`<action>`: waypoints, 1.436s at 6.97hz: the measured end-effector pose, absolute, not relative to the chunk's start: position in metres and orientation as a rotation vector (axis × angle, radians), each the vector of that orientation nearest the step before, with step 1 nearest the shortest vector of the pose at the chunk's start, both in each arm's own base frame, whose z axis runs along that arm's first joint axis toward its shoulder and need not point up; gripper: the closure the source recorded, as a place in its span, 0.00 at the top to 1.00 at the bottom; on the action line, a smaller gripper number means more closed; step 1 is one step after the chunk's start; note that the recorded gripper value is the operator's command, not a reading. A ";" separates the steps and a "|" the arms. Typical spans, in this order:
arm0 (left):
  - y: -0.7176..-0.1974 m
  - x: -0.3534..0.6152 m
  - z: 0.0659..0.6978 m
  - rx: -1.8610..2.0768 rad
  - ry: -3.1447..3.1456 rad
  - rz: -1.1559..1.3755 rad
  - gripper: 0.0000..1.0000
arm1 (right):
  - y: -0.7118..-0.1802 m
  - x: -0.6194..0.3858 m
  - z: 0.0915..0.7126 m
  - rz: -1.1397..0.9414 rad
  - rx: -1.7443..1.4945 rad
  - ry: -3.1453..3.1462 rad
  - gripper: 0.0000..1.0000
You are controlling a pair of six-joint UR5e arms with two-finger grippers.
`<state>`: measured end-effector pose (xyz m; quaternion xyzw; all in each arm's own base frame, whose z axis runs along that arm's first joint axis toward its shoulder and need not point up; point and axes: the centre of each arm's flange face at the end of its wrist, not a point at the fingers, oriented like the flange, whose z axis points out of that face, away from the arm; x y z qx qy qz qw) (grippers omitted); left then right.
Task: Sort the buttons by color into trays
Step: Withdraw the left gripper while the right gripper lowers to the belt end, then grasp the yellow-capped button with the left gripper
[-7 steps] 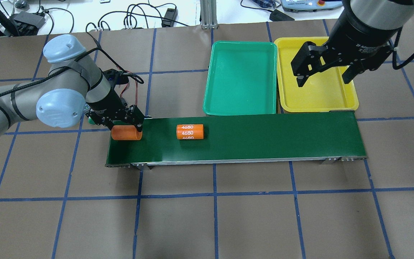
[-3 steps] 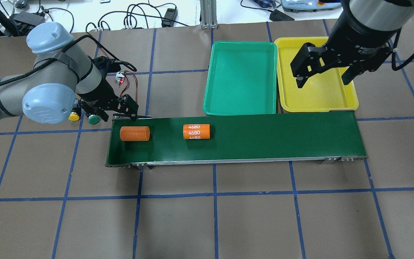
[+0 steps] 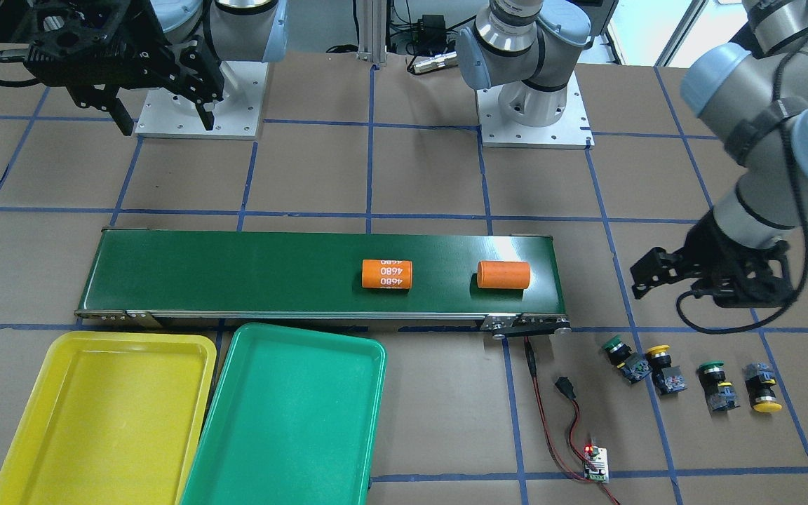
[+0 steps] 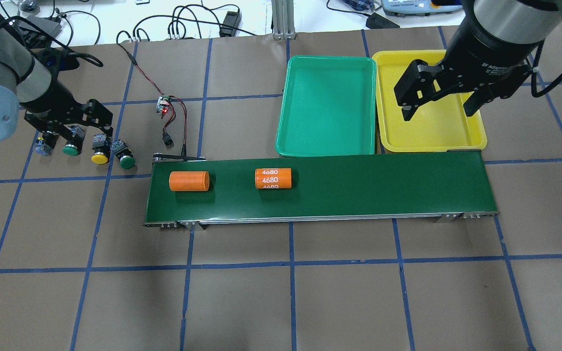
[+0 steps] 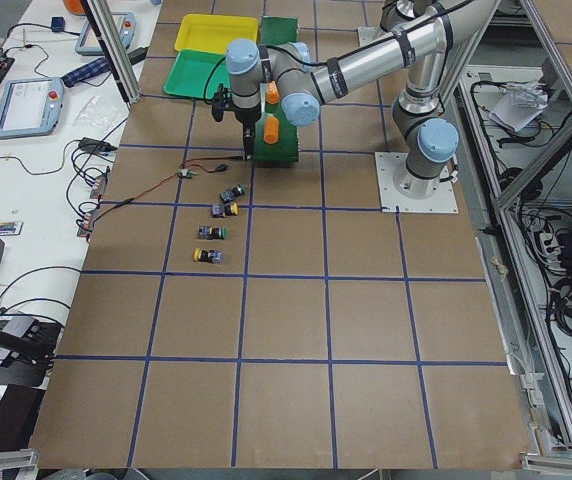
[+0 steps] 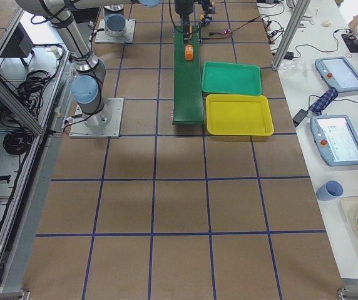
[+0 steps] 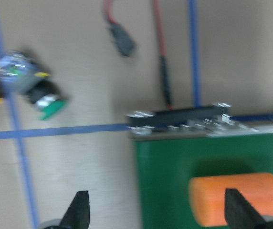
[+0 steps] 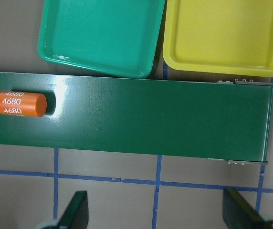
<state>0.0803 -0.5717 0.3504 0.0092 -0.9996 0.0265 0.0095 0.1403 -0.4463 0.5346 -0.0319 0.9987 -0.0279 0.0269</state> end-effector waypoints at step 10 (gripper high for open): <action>-0.645 0.290 0.213 -0.227 -3.165 0.048 1.00 | -0.388 0.140 0.514 -0.057 -0.095 3.087 1.00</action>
